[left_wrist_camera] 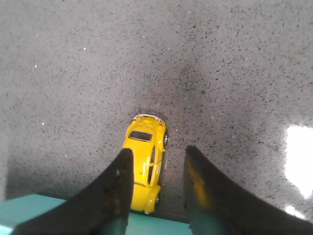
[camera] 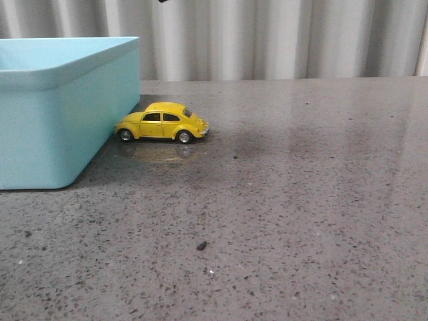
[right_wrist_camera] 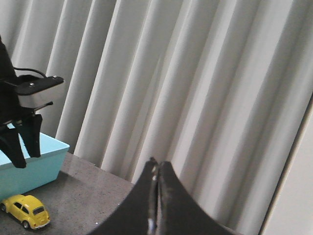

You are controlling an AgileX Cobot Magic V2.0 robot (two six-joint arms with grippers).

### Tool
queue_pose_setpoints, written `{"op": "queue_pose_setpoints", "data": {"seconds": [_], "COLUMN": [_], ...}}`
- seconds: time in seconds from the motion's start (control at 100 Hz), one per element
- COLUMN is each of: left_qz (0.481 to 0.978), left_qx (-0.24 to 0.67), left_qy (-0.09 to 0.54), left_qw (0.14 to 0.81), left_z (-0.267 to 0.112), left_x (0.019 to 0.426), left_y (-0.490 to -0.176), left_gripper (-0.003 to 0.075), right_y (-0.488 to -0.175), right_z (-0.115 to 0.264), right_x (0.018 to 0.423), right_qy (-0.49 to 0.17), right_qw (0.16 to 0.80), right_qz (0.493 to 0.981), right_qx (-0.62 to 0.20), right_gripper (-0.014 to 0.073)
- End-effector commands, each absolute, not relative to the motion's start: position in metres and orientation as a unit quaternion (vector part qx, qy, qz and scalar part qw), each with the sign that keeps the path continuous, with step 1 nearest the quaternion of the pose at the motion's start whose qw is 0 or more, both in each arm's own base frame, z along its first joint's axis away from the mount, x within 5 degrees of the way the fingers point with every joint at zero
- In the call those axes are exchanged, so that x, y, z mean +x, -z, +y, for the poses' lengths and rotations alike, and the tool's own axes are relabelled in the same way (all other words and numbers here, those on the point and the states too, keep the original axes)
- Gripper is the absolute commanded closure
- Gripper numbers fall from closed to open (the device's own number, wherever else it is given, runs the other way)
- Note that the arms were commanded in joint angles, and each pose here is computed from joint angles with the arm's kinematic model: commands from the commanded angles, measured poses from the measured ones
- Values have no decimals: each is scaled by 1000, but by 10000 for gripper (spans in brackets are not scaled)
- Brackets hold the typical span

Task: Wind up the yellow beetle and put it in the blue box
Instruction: 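Lower the left gripper over the yellow car beside the box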

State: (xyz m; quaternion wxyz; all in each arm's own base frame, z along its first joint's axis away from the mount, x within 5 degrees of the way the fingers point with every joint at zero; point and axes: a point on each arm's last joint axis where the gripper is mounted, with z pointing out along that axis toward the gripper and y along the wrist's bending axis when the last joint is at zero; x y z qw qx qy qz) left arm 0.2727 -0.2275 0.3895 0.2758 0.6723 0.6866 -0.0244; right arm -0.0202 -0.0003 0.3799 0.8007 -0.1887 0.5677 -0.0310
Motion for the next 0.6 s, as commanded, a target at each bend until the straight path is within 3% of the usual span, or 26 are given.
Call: {"op": "queue_pose_setpoints", "data": {"seconds": [0.0,0.34,0.51,0.59], "left_qz": [670,691,690,692], "left_qx": [677,667,663,662], "left_qy": [1,-9,-5,-5], "left_qw": [303,278,291,288], "left_z": [-231,-236,-238,-238], "left_x": [271,284,288,291], "left_y": [-404,-390,-388,-385], "left_gripper": [489,484,319,314], "right_y": [-390,-382,-375,-370], "right_z": [-2,-2,-3,-3], "right_x": [-21,-21,-25,-25], "right_qy": [33,27,27,27], "right_qw": [818,812,815,813], "right_qz": [543,549,546,548], "right_qx": [-188,-194,-193,-194], "right_gripper": [657,657,657,657]}}
